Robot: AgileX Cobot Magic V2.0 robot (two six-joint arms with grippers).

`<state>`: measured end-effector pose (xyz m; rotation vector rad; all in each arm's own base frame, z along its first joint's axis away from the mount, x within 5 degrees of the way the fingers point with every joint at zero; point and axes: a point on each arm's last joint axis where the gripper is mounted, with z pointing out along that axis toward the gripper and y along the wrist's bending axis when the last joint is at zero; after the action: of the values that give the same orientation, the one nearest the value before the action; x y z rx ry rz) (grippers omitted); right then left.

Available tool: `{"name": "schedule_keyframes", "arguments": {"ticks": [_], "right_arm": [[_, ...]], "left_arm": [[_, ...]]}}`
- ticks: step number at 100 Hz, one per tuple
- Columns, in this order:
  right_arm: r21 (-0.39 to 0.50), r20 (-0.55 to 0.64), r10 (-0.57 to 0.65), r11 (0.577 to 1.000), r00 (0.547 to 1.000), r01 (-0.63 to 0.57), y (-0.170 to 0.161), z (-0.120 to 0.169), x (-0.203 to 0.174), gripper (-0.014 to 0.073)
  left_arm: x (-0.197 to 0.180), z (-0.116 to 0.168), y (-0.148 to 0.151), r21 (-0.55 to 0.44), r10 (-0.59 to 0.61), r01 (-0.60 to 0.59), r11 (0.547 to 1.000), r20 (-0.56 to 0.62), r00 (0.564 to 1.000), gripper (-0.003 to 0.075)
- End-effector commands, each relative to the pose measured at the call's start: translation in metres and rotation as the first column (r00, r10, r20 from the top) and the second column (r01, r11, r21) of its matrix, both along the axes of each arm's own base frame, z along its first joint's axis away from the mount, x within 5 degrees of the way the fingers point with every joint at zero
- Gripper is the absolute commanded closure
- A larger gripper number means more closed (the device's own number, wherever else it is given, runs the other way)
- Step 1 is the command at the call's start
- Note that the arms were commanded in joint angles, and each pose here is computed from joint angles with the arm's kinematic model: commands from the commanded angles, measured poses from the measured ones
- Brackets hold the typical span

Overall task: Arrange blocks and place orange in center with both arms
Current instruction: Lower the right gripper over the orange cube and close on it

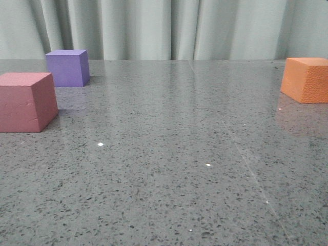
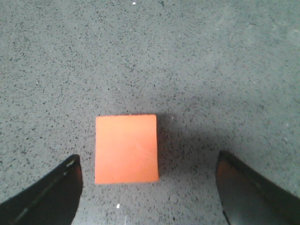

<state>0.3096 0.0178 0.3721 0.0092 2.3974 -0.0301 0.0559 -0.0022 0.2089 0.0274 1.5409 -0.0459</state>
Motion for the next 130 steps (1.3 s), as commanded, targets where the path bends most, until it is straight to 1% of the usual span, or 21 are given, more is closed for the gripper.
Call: {"name": "schedule_keyframes", "arguments": {"ticks": [1,13,61,109,116,118,130], "right_arm": [[0.0,0.065,0.032,0.999,0.997,-0.032,0.002,0.015,0.009,0.0013],[0.015,0.02,0.075,0.997,0.997,-0.075,0.007,0.001,0.02,0.0013],[0.013,-0.083,0.074,0.997,0.994,-0.074,0.008,-0.034,0.044,0.0013],[0.011,-0.203,0.073,0.997,0.976,-0.072,0.01,-0.079,0.068,0.0016],[0.013,-0.206,0.07,0.998,0.976,-0.069,0.01,-0.08,0.069,0.0061],[0.014,-0.207,0.069,0.998,0.976,-0.067,0.01,-0.08,0.069,0.0086],[0.018,-0.205,0.064,0.998,0.977,-0.062,0.01,-0.08,0.068,0.0289]], "left_arm": [[0.0,-0.009,-0.001,-0.011,-0.014,0.015,1.0,0.061,0.998,0.0739],[0.0,-0.009,-0.001,-0.011,-0.014,0.015,1.0,0.061,0.998,0.0739],[0.0,-0.009,-0.001,-0.011,-0.014,0.015,1.0,0.061,0.998,0.0739],[0.0,-0.009,-0.001,-0.011,-0.014,0.015,1.0,0.061,0.998,0.0739],[0.0,-0.009,-0.001,-0.011,-0.014,0.015,1.0,0.061,0.998,0.0739],[0.0,-0.009,-0.001,-0.011,-0.014,0.015,1.0,0.061,0.998,0.0739],[0.0,-0.009,-0.001,-0.011,-0.014,0.015,1.0,0.061,0.998,0.0739]]}}
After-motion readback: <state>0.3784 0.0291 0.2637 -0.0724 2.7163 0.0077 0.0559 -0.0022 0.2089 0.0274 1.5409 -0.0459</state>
